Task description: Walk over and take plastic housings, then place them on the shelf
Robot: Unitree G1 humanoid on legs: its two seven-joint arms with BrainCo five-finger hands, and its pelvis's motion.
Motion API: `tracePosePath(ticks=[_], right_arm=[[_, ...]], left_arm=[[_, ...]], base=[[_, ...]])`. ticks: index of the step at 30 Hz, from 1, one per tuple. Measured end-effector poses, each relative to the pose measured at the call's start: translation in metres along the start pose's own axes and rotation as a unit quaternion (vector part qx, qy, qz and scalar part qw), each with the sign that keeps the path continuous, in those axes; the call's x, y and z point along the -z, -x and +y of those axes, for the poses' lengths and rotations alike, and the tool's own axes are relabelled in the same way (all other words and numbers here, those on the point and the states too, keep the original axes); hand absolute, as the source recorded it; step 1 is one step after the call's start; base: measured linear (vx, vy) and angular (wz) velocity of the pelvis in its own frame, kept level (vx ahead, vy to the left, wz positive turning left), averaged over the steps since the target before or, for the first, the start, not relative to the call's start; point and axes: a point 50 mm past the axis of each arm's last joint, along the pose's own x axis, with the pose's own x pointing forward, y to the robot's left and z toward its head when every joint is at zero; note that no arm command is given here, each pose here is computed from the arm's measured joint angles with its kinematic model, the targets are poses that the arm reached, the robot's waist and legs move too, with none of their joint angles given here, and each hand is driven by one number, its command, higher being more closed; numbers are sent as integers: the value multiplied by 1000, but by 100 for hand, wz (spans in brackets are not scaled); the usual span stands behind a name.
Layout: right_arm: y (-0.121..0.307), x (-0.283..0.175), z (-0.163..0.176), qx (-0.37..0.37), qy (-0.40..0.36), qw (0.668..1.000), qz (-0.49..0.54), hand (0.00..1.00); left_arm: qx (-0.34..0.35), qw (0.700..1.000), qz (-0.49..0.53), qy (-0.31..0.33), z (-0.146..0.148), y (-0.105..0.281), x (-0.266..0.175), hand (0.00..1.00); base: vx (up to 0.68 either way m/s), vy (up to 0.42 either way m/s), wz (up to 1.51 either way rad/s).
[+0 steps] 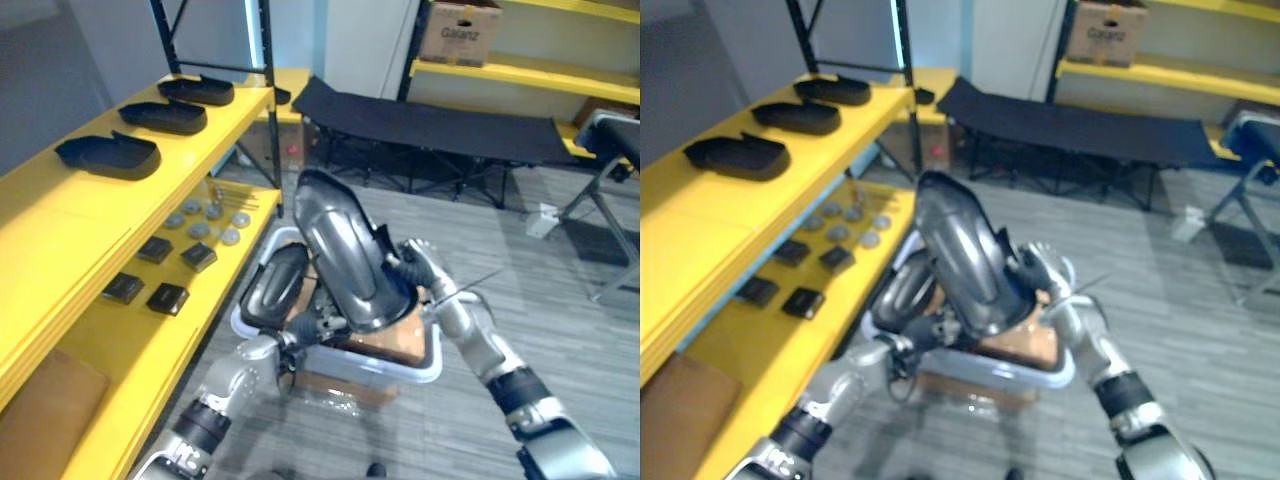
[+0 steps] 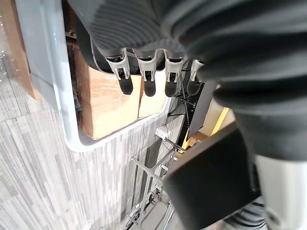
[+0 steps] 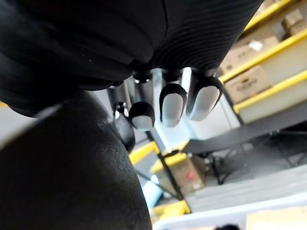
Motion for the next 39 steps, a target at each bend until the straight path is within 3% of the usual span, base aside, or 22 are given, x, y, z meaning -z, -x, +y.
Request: tracePosePath(ticks=[24,32,39], right_arm=[[19,4,32,-73,10,997,-2,100],[25,4,36,-61,20,998,-15,100],[27,2,36,-41,18,999,-27,100]], left_arm=[[-18,1000,-16,-17,4,2,4,0],[-40,999,-26,-20,5,2,8,0],[-65,997,-43,19,7,2,17,0]], base=[[0,0,0],[0,0,0],[0,0,0]])
